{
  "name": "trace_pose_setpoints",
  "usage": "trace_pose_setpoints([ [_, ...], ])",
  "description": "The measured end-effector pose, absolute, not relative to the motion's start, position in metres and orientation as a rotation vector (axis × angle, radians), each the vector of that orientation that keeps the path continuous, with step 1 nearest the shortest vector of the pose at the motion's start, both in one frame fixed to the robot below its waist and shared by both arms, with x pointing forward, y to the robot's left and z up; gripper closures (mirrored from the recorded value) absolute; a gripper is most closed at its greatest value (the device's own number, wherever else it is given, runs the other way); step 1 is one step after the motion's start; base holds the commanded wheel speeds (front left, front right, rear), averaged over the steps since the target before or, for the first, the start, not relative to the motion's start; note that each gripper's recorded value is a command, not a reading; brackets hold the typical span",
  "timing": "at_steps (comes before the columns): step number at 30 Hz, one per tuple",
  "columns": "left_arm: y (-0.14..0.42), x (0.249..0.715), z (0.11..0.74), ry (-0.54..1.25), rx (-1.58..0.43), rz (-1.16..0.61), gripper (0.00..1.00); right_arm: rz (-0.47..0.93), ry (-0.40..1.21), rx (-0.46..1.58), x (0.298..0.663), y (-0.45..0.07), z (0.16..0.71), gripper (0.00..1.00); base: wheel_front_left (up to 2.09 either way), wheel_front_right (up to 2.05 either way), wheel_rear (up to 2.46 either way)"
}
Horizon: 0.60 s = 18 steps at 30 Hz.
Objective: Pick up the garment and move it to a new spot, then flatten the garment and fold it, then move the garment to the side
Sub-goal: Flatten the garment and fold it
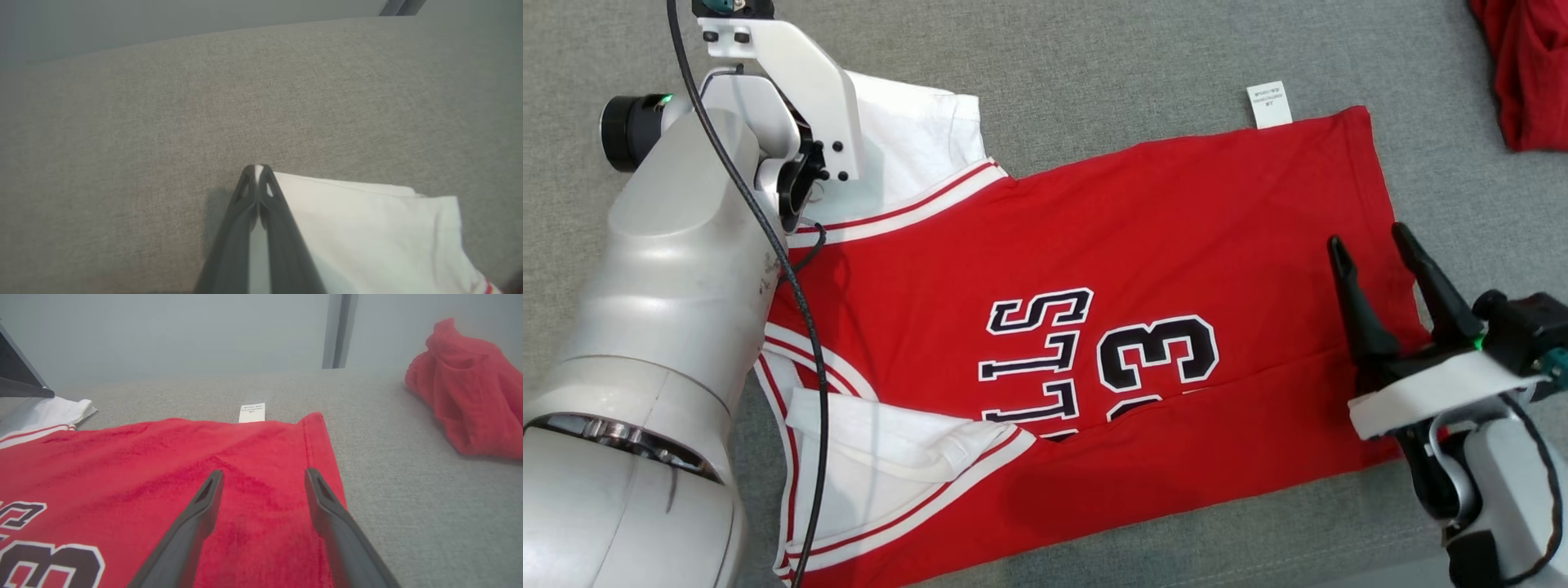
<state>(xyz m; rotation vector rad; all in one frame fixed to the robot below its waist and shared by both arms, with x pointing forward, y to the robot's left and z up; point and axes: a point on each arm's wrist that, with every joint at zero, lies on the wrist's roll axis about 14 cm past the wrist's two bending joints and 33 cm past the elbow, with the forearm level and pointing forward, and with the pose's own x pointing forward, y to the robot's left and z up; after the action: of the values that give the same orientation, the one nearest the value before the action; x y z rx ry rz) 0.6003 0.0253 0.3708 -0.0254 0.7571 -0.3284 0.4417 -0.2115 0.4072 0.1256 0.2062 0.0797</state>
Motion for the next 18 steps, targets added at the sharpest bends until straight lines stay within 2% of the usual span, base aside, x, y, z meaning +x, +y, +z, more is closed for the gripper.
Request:
trace_pose_setpoints([
  [5,0.023,0.609,0.386,0.718,-0.070,-0.351,1.00,0.042,0.236,0.189,0.472,-0.229,0.412,0.00,0.00,0.00,0.00],
  [11,0.029,0.615,0.392,0.696,-0.085,-0.346,1.00,0.013,0.399,0.202,0.510,-0.250,0.406,0.00,0.00,0.00,0.00],
  [18,0.033,0.614,0.393,0.693,-0.090,-0.348,1.00,0.023,0.591,0.196,0.530,-0.247,0.390,0.00,0.00,0.00,0.00],
])
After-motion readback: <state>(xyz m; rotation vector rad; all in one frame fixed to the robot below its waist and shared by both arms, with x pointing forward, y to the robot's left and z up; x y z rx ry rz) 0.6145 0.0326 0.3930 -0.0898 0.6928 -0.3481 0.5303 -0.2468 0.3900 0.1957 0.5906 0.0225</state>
